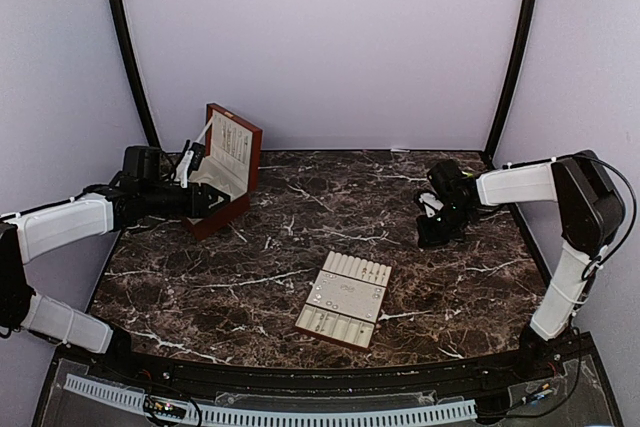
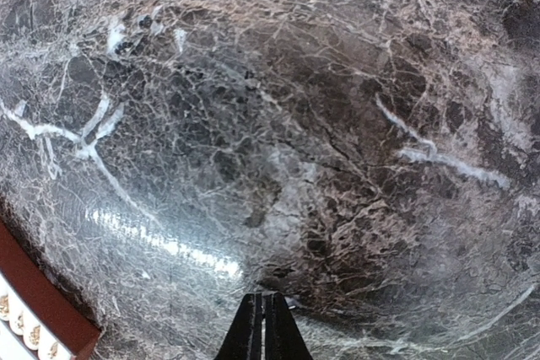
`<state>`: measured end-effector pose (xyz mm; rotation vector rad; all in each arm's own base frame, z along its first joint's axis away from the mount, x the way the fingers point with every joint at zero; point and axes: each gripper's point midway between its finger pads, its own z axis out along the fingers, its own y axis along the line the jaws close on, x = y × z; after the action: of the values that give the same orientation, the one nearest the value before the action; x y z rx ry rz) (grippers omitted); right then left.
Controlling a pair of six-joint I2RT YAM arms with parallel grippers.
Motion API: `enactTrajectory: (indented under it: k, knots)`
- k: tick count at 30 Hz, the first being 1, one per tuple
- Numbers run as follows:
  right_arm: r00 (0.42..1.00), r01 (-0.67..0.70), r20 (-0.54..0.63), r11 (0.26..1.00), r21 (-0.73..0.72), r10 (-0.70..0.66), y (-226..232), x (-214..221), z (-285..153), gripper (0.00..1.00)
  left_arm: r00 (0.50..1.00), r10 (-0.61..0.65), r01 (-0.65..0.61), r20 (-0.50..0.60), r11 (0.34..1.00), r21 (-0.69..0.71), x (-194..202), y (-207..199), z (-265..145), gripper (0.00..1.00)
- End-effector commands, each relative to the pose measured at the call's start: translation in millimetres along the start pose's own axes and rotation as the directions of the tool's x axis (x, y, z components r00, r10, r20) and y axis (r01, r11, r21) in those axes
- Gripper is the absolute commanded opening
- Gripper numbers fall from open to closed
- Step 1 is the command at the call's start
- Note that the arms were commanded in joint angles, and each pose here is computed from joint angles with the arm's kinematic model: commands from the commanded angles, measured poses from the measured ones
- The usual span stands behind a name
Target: Organize the mixed jewelry
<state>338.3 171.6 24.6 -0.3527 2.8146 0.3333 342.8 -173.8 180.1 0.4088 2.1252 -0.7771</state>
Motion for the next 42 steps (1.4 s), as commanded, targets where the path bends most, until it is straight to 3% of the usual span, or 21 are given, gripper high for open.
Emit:
enactTrajectory:
  k: [1, 20, 33, 42]
  knots:
    - [1.0, 0.004, 0.013, 1.0, 0.008, -0.004, 1, -6, 0, 0.05, 1.0, 0.007, -0.008, 0.019, 1.0, 0.012, -10, -3, -3, 0.49]
    - [0.999, -0.022, 0.045, 0.999, -0.047, 0.024, 12, -13, -9, 0.0, 1.0, 0.012, -0.012, 0.025, 1.0, 0.01, -11, -3, -4, 0.49]
    - [0.99, -0.066, 0.108, 0.972, -0.227, 0.093, 42, -13, -47, 0.0, 0.999, 0.016, -0.016, 0.04, 1.0, 0.015, -14, -6, -8, 0.49]
    - [0.975, -0.113, 0.128, 0.905, -0.411, 0.18, 69, 3, -72, 0.0, 0.999, 0.015, -0.016, 0.05, 1.0, 0.026, -16, -9, -10, 0.49]
